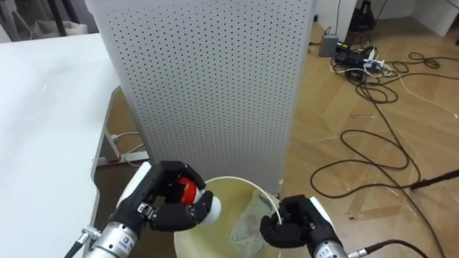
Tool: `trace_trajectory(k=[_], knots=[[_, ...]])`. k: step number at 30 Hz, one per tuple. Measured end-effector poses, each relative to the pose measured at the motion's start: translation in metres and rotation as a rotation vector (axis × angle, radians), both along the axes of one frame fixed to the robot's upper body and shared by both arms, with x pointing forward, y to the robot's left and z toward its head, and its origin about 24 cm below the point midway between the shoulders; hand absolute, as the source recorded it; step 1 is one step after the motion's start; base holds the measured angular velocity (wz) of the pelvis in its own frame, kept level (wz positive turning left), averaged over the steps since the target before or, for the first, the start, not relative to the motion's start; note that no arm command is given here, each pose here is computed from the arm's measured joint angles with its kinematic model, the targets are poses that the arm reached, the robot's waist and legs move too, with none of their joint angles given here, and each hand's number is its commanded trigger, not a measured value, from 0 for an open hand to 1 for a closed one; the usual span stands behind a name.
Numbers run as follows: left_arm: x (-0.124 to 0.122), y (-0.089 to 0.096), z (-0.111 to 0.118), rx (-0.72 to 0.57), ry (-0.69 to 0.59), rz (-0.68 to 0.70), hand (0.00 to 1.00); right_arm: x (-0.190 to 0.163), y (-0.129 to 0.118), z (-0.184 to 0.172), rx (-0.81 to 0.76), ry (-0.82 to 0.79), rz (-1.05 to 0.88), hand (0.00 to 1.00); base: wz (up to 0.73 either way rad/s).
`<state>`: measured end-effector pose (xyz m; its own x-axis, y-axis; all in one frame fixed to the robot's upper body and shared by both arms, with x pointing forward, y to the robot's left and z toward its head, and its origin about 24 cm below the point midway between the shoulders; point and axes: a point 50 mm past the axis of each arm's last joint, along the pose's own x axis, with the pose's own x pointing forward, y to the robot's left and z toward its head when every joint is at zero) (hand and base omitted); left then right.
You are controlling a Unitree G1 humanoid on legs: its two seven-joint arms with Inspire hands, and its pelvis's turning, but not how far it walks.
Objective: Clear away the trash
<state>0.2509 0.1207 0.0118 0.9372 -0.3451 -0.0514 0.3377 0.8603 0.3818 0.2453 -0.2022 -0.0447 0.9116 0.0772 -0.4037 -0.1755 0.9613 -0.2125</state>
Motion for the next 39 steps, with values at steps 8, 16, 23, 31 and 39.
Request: trace_trajectory(k=[8, 16, 23, 31, 39], knots=[[-0.001, 0.0, -0.002, 0.015, 0.025, -0.057, 0.0, 0.0, 0.001, 0.0, -0.001, 0.002, 0.006, 1.0, -0.01], [-0.005, 0.003, -0.005, 0.027, 0.046, -0.075, 0.0, -0.001, 0.007, -0.002, 0.0, 0.01, 0.031, 1.0, 0.0], [-0.004, 0.002, -0.003, 0.001, 0.041, -0.072, 0.0, -0.002, 0.013, -0.004, 0.013, 0.005, 0.044, 1.0, 0.0], [-0.003, -0.003, 0.006, -0.021, 0.006, -0.082, 0.0, -0.003, 0.014, -0.004, 0.009, 0.002, 0.039, 1.0, 0.0], [-0.003, -0.004, 0.007, -0.024, -0.001, -0.084, 0.0, -0.003, 0.016, -0.005, 0.014, 0.004, 0.04, 1.0, -0.02]])
